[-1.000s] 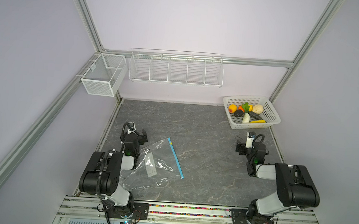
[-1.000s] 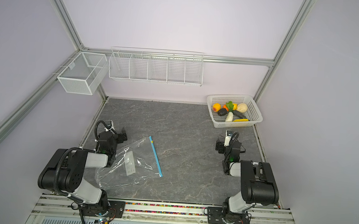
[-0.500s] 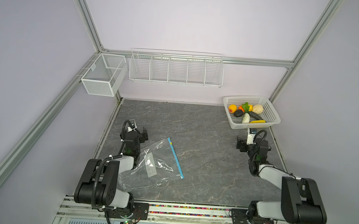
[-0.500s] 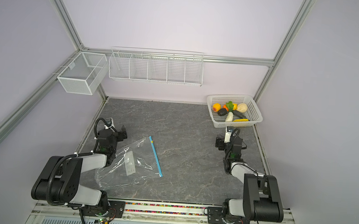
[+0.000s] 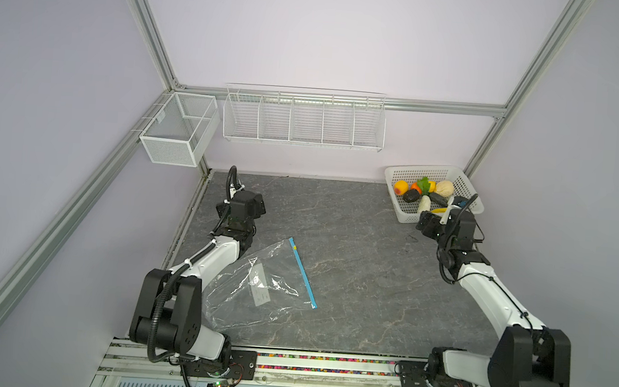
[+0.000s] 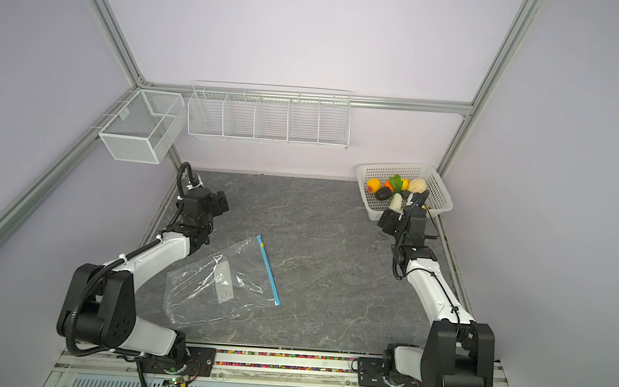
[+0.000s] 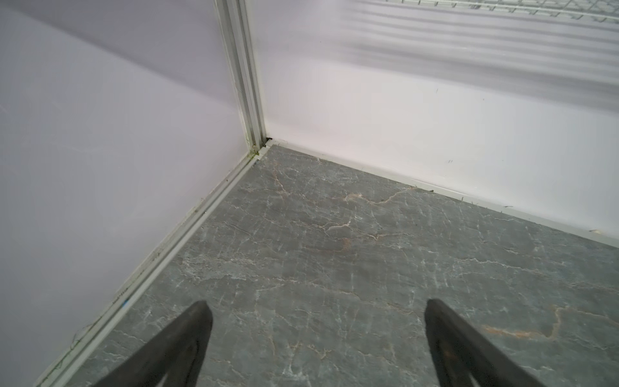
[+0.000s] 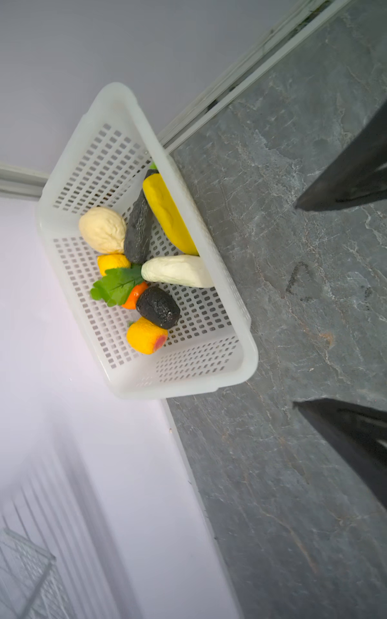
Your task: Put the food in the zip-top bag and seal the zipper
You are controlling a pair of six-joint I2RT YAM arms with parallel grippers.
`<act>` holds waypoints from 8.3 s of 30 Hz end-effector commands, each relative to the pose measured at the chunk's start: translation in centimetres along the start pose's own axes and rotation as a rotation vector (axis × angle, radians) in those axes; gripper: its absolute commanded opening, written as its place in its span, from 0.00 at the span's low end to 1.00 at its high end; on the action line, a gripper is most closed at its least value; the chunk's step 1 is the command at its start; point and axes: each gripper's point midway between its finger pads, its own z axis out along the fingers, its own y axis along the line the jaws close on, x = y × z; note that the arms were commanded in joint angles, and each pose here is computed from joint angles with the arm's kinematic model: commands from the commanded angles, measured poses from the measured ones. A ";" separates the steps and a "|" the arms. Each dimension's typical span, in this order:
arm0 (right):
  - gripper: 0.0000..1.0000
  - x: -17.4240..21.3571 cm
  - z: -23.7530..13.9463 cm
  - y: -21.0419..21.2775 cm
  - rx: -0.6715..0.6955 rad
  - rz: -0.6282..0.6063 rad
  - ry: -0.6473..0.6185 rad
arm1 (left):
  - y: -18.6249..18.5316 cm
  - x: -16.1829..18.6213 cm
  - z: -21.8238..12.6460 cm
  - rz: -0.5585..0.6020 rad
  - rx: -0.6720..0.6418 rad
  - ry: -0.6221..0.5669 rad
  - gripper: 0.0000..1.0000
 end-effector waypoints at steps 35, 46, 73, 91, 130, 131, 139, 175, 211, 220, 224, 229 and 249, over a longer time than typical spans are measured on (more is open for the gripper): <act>0.89 6.6 12.8 -2.8 0.344 0.423 0.516 | -20.1 9.3 -1.2 -0.106 0.467 0.442 0.99; 0.90 7.0 11.8 -1.9 0.311 0.348 0.538 | -20.7 9.0 -1.6 -0.130 0.492 0.444 0.99; 0.90 10.2 6.1 1.2 0.262 0.145 0.601 | -21.9 7.3 -3.3 -0.176 0.559 0.441 0.98; 0.89 4.0 7.9 -1.7 0.362 0.288 0.482 | -25.5 7.8 -4.2 -0.162 0.623 0.492 1.00; 0.89 13.8 8.0 12.0 0.051 0.161 0.694 | -28.1 8.1 -7.1 -0.115 0.732 0.519 0.99; 0.89 14.1 7.7 12.5 0.047 0.165 0.697 | -28.0 8.0 -7.2 -0.115 0.735 0.518 0.99; 0.89 15.7 5.0 17.0 -0.032 0.179 0.738 | -27.7 8.3 -7.8 -0.132 0.745 0.544 0.98; 0.94 -0.5 15.3 -0.5 0.007 -0.080 0.395 | -31.9 9.5 -3.0 -0.280 0.847 0.655 0.86; 0.91 5.0 9.0 5.6 -0.216 0.008 0.543 | -36.6 9.2 -5.5 -0.277 0.990 0.672 0.74; 0.91 7.9 5.1 4.2 -0.140 0.049 0.587 | -36.3 9.8 -8.3 -0.289 1.018 0.693 0.74; 0.91 8.4 4.1 3.8 -0.125 0.038 0.587 | -35.8 9.7 -9.5 -0.290 1.027 0.690 0.74; 0.92 8.5 3.4 3.4 -0.108 0.024 0.588 | -35.5 9.5 -11.3 -0.309 1.050 0.700 0.74; 0.95 8.5 2.5 1.5 -0.028 -0.038 0.576 | -35.1 11.4 -15.1 -0.312 1.062 0.741 0.75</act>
